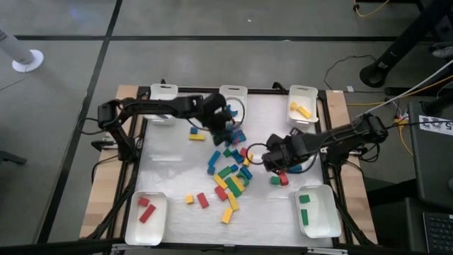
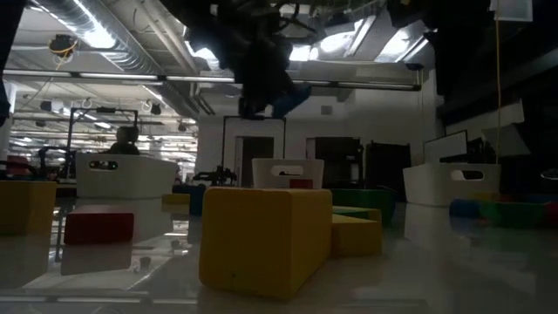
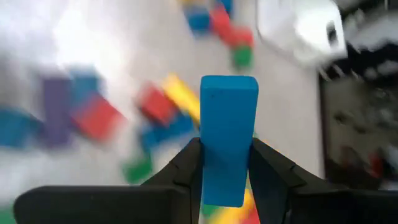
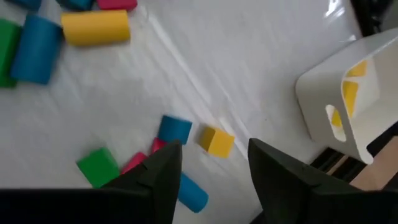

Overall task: Sort blocks
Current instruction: Put the blue block into the top center white bin

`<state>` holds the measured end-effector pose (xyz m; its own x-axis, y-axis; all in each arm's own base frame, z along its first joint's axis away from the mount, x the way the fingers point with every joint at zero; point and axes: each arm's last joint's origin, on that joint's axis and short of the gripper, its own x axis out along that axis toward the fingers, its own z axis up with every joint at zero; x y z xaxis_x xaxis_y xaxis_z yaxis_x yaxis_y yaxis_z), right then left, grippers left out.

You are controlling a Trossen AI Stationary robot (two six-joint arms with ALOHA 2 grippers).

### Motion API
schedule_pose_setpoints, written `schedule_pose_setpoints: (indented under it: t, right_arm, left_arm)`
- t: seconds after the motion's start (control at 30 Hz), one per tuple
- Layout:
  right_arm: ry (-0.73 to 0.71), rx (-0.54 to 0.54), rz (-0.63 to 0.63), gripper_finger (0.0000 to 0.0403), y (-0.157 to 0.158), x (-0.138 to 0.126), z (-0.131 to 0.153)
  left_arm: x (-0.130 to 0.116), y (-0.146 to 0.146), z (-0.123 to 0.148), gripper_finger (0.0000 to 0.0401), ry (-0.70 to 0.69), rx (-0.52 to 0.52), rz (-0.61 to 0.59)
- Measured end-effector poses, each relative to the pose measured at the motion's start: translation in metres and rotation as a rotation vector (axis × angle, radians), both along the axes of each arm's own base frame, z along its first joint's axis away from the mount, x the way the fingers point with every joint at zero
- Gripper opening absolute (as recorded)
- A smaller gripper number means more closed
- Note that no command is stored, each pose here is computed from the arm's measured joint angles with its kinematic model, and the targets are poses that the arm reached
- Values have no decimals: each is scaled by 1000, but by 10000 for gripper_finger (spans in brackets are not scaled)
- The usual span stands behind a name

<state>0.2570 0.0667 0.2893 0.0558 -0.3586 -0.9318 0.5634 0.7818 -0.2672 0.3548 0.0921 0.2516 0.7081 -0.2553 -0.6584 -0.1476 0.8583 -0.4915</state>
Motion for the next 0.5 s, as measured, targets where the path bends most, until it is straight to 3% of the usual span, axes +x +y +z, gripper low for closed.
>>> schedule_pose_setpoints:
  t: [0.1,0.3,0.5]
  right_arm:
    - [8,-44,-11,184,5,-4,-7]
    - [163,-63,-23,184,1,-19,-39]
    - [238,-24,-69,184,-9,-26,-59]
  left_arm:
    - [1,22,8,87,-65,154,93]
    - [-5,62,14,88,-91,430,325]
    - [-5,86,1,100,-70,473,403]
